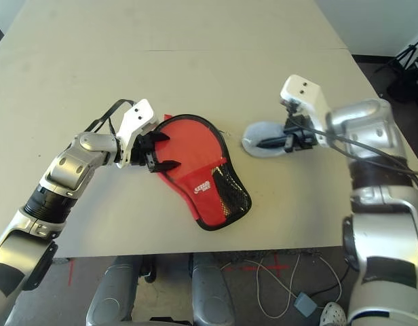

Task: Store the ping-pong paddle in its case and zip it.

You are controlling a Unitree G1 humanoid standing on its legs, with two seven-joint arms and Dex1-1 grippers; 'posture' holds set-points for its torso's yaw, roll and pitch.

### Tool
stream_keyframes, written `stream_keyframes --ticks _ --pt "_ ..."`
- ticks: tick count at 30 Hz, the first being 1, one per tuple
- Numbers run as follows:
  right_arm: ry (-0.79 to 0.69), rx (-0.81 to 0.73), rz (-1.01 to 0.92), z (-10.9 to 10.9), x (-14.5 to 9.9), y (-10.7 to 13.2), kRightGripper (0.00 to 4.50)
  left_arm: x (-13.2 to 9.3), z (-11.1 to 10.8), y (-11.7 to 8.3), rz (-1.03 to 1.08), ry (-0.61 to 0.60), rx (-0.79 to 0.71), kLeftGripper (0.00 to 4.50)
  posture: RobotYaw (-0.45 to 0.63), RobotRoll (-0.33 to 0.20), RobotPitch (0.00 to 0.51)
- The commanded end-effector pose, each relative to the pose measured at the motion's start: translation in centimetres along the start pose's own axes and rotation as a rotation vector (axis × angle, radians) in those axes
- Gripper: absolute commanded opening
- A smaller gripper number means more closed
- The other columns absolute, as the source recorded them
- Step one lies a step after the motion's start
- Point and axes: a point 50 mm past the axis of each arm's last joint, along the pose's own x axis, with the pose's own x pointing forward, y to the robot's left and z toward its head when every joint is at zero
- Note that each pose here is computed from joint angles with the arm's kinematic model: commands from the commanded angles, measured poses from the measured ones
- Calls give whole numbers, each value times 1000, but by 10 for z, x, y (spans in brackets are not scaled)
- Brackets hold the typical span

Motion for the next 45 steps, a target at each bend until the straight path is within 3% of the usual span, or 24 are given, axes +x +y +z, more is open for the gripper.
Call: stream_keyframes --ticks 1,23,27,30,36,39,42,45 --pt "6 3 118 0 1 17 546 8 -24 -6 -29 90 -66 4500 -45 0 314" --pt "230 60 483 -50 7 86 545 10 -25 -1 -13 93 -64 4500 -47 0 306" --pt "255 58 483 -56 5 88 545 10 -25 -1 -12 91 -62 4500 -50 0 301" --pt "205 61 420 -51 7 76 545 11 -24 0 -12 87 -60 4500 -49 0 299" --pt "60 118 294 -25 1 50 2579 9 -22 0 -12 80 -56 4500 -46 0 300" --pt "88 182 268 -20 -8 48 3508 7 -20 0 -21 67 -64 4500 -43 0 301" --pt "9 226 258 -5 -18 45 4448 3 -16 -1 -44 39 -65 4500 -43 0 300" --pt "-88 306 213 -2 -28 35 4448 -3 -9 -1 -58 -1 -77 4500 -42 0 299"
